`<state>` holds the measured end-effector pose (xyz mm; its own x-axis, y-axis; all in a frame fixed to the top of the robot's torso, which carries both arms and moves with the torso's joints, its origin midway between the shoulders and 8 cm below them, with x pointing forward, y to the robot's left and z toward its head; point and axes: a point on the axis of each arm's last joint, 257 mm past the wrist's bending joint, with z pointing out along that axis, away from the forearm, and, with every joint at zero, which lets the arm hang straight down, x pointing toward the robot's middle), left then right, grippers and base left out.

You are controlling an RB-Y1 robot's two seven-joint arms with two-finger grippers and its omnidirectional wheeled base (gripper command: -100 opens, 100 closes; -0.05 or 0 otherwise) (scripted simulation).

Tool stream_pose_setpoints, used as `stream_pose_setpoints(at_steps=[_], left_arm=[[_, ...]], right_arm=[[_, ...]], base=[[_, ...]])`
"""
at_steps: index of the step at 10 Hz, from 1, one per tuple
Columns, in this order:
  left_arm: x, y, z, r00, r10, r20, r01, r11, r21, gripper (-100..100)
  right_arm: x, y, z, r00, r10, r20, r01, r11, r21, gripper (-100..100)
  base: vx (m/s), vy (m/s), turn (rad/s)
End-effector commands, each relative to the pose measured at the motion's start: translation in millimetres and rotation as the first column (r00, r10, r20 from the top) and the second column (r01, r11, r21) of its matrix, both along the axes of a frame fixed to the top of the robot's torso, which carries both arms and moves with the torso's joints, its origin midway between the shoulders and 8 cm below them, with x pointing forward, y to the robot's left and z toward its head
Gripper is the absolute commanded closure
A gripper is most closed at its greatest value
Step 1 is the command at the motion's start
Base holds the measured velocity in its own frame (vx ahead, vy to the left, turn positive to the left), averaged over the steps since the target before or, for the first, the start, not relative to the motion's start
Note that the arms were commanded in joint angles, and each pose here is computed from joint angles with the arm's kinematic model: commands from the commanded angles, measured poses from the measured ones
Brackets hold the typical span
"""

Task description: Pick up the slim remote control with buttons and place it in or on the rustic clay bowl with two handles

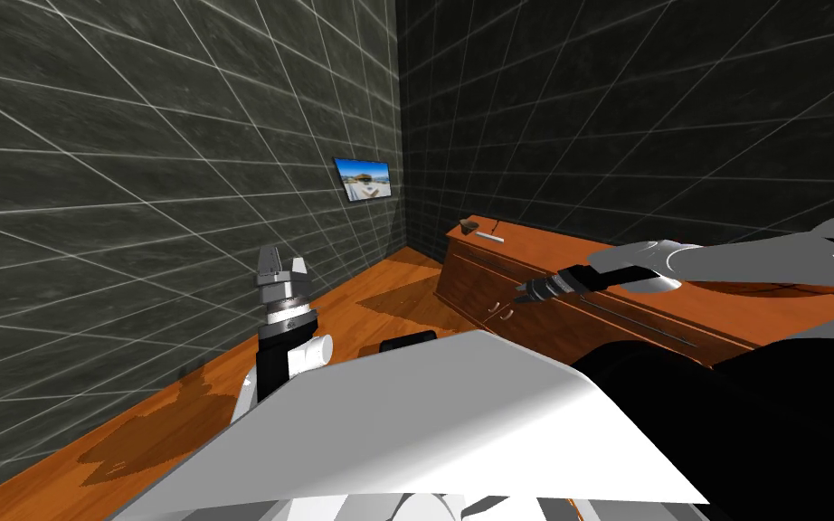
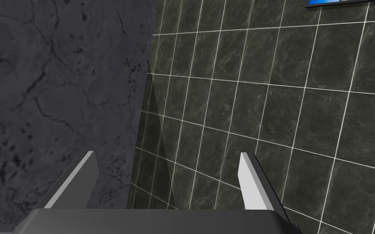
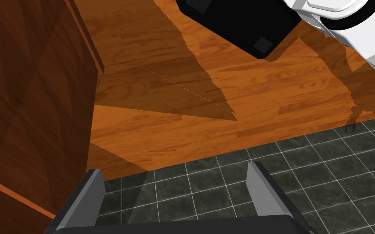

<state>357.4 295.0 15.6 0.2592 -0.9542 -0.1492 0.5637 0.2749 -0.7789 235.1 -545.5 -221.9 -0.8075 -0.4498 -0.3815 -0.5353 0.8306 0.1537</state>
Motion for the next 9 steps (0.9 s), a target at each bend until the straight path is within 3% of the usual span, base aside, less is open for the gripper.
stream_pose_setpoints(at_steps=[1, 5, 7, 8, 9], left_arm=[[0, 0.0, 0, 1.0, 0.0, 0.0, 0.0, 1.0, 0.0, 0], [0, 0.0, 0, 1.0, 0.0, 0.0, 0.0, 1.0, 0.0, 0], [0, 0.0, 0, 1.0, 0.0, 0.0, 0.0, 1.0, 0.0, 0], [0, 0.0, 0, 1.0, 0.0, 0.0, 0.0, 1.0, 0.0, 0], [0, 0.0, 0, 1.0, 0.0, 0.0, 0.0, 1.0, 0.0, 0]], right_arm=[[10, -16, 15, 1.0, 0.027, -0.007, -0.028, 0.998, -0.064, -100], [31, -39, 44, 0.995, 0.091, -0.036, -0.096, 0.978, -0.185, -100], [35, -39, 48, 0.993, 0.106, -0.043, -0.112, 0.973, -0.201, -100], [42, -47, 59, 0.99, 0.128, -0.06, -0.139, 0.959, -0.247, -100], [45, -54, 66, 0.987, 0.141, -0.078, -0.157, 0.947, -0.281, -100]], base=[[0.194, -0.049, 0.132], [0.207, -0.077, 0.094], [0.144, -0.059, 0.02], [0.12, -0.086, 0.083], [0.307, -0.124, 0.177]])
